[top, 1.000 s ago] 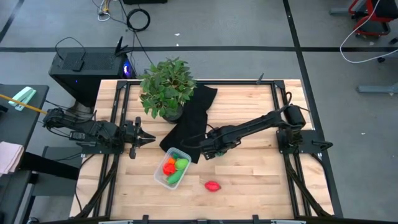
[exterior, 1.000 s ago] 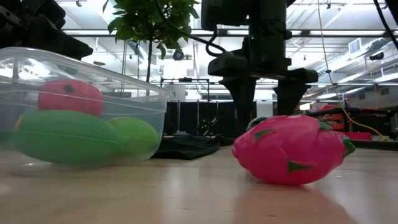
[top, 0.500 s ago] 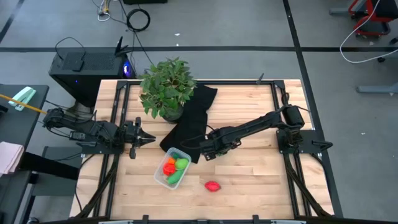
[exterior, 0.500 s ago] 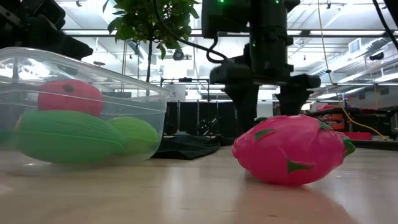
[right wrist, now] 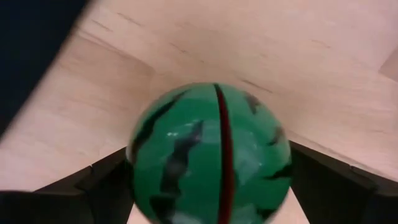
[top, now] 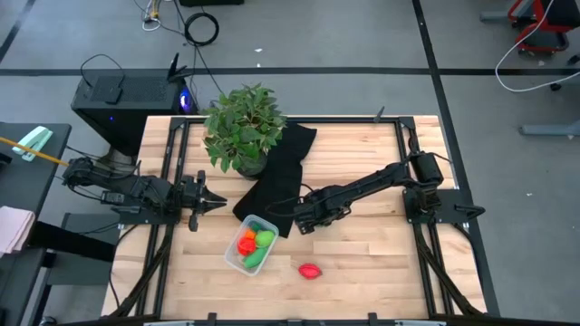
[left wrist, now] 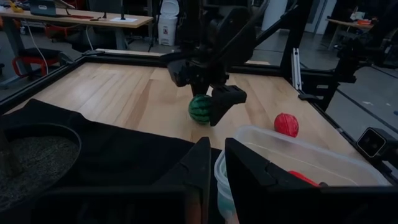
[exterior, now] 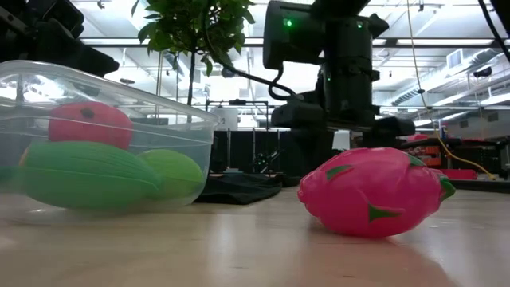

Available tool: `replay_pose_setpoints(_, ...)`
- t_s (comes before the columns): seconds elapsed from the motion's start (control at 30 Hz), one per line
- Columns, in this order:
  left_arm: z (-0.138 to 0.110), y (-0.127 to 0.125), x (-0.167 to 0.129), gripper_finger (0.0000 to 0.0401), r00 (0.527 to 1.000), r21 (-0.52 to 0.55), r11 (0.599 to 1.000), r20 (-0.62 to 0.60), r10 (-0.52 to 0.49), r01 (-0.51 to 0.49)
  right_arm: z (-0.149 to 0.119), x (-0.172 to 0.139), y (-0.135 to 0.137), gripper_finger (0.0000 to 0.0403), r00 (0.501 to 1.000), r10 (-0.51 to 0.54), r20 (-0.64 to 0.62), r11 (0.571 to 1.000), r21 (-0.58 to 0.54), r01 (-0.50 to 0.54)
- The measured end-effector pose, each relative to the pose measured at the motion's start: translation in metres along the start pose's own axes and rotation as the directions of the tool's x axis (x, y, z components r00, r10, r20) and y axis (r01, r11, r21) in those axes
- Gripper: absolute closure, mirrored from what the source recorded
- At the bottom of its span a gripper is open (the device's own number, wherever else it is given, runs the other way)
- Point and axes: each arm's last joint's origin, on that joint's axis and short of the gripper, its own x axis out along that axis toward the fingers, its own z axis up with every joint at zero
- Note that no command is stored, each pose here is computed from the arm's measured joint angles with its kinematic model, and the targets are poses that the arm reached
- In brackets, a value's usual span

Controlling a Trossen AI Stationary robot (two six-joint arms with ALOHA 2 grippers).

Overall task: Pick and placing Produce into tupperware
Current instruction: Put the dark green watermelon into the transparent bin

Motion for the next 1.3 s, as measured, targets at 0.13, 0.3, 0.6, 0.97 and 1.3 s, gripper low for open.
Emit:
replay_pose_setpoints(0.13, 0.000, 0.000, 0.000, 0.0342, 1.000, 0.000, 1.000, 0.000, 0.000, 0.000, 0.002, 0.004, -0.003, 0.0030, 1.000, -0.007, -0.001, 1.000, 0.007, 0.007)
replay_pose_setpoints(0.3, 0.000, 0.000, 0.000, 0.0348, 1.000, 0.000, 1.000, -0.001, 0.000, 0.000, 0.008, 0.004, -0.003, 0.0030, 1.000, 0.007, 0.004, 1.000, 0.009, -0.007)
replay_pose_setpoints(0.6, 0.000, 0.000, 0.000, 0.0344, 1.000, 0.000, 1.000, 0.000, 0.000, 0.000, 0.014, 0.004, -0.002, 0.0041, 0.999, 0.035, 0.013, 0.999, -0.015, -0.035)
replay_pose_setpoints(0.97, 0.000, 0.000, 0.000, 0.0350, 1.000, 0.000, 1.000, 0.000, 0.000, 0.000, 0.014, 0.004, -0.002, 0.0106, 0.999, 0.036, 0.013, 0.999, -0.016, -0.036)
replay_pose_setpoints(1.3, 0.000, 0.000, 0.000, 0.0343, 1.000, 0.000, 1.000, 0.000, 0.000, 0.000, 0.014, 0.003, -0.002, 0.0111, 0.999, 0.037, 0.013, 0.999, -0.031, -0.037)
